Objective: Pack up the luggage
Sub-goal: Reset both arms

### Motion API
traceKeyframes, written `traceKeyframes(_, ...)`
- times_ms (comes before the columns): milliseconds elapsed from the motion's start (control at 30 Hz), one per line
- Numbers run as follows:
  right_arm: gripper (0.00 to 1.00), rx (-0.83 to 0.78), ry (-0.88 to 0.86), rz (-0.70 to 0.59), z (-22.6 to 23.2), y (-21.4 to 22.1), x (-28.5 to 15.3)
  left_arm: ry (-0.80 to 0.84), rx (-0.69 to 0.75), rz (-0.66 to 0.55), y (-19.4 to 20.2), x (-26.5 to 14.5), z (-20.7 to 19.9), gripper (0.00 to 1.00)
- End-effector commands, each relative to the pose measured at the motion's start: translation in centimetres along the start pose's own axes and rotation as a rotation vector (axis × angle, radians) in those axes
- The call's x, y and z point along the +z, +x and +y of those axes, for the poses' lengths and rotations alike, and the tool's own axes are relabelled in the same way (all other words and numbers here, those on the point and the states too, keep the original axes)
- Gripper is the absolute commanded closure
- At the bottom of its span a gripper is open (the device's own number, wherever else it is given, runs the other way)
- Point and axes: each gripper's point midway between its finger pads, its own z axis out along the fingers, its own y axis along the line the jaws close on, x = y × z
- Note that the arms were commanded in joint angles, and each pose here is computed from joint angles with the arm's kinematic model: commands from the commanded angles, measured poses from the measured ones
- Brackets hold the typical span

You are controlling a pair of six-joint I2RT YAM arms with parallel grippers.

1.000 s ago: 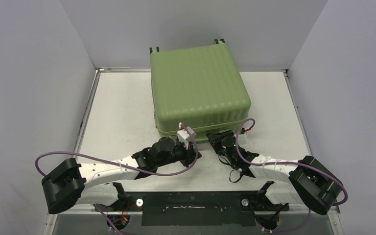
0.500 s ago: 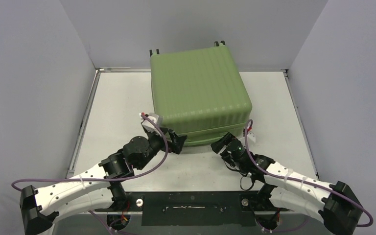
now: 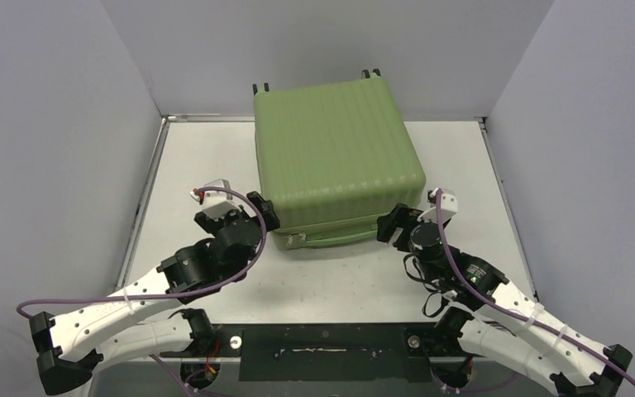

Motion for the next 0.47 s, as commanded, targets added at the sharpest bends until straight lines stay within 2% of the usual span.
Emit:
traceKeyframes(0,0.18,-0.104,-0.089,-0.177,3.2,-6.9,-1.7,0.069,-0.019,-0.068,-4.0,-0.9,-1.6,0.03)
traceKeyframes(200,0.12,-0.071,-0.162,-0.302,6.3,-12.7,-3.8,0.219,0.219,-0.009,-5.9,-2.2,-4.8,0.03)
traceKeyframes(267,0.09,-0.038,-0.187,-0.344,6.8,-14.1,-4.5,0.268,0.211,-0.010,-5.9,-2.6,-5.1,0.03)
traceKeyframes(333,0.01,-0.033,-0.216,-0.381,7.3,-15.1,-5.2,0.304,0.191,-0.016,-6.0,-2.9,-5.6,0.03)
traceKeyframes(433,0.00,-0.027,-0.210,-0.396,7.2,-15.6,-5.5,0.295,0.202,-0.001,-5.8,-2.8,-5.8,0.03)
